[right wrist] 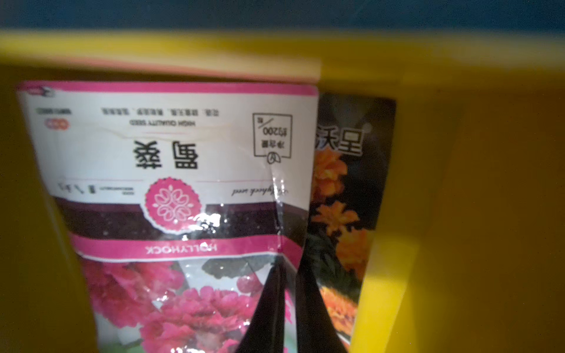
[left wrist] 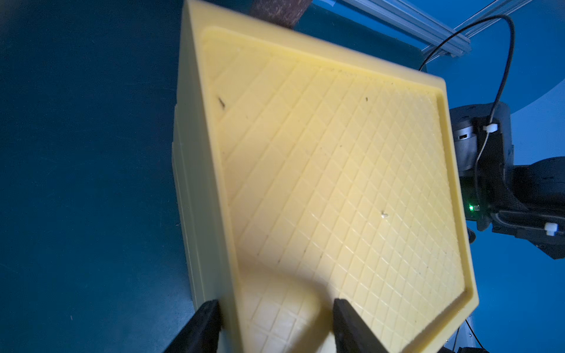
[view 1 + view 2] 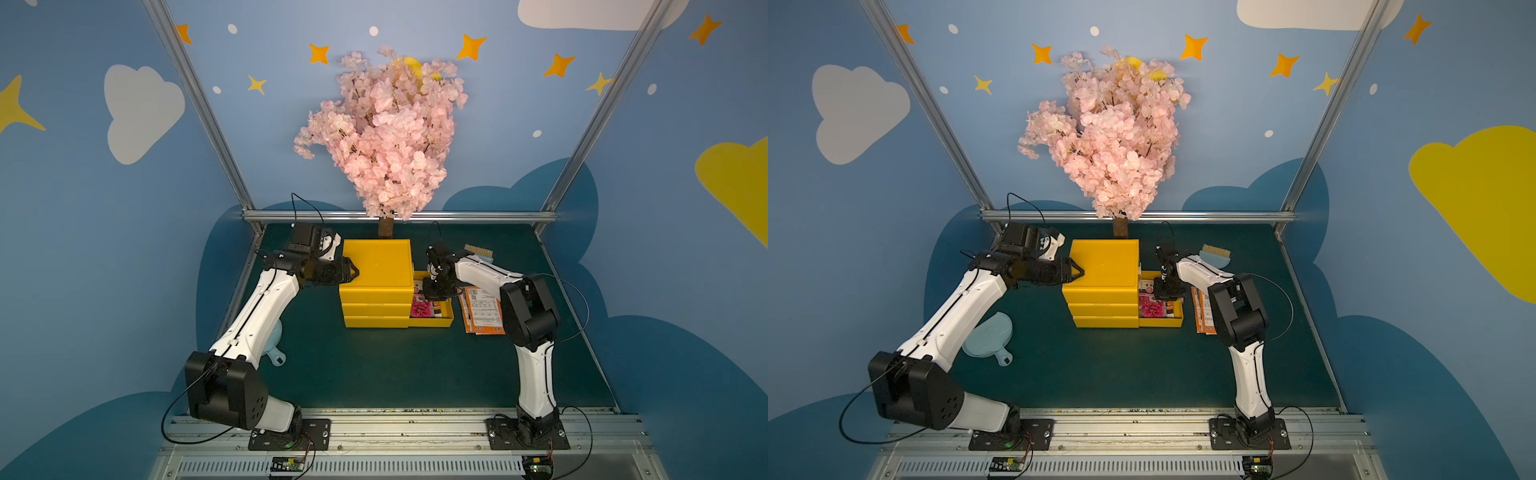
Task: Take the seed bags out of the drawer
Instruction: Pick up the seed packet from the drawer.
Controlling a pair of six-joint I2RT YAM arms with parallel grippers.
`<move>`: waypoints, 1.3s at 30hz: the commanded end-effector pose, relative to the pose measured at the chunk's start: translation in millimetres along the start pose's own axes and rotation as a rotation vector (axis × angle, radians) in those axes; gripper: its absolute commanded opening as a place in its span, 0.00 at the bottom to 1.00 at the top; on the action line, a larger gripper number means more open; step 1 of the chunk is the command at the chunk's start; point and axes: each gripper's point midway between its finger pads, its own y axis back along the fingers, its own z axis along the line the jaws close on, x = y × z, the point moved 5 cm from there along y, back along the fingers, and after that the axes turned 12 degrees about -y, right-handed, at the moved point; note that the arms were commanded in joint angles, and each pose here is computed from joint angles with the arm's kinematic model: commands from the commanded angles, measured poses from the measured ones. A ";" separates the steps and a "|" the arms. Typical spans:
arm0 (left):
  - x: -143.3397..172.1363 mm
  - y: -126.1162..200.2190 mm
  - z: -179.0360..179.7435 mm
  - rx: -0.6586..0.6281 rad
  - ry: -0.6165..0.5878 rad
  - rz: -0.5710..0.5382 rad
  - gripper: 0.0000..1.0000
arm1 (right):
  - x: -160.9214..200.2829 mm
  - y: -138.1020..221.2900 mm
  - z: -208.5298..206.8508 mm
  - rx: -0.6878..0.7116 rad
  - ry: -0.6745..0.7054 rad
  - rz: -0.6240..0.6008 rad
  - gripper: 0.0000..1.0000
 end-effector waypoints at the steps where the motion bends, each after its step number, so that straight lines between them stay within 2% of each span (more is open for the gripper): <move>1: 34.1 -27.7 8.3 -0.016 0.037 0.172 0.60 | -2.9 0.0 7.0 -0.041 -0.016 0.003 0.00; 13: 33.0 -25.5 7.4 -0.016 0.038 0.164 0.60 | -7.2 61.6 14.2 -0.144 -0.016 -0.088 0.00; 22: 31.6 -23.6 5.4 -0.009 0.036 0.157 0.60 | -8.7 101.5 3.4 -0.112 0.020 -0.146 0.00; 32: 30.0 -23.7 4.2 0.003 0.037 0.152 0.60 | -4.2 142.8 -29.2 -0.135 -0.006 -0.199 0.00; 39: 28.8 -24.6 3.3 0.010 0.036 0.152 0.60 | -5.1 177.4 -79.0 -0.119 -0.079 -0.260 0.00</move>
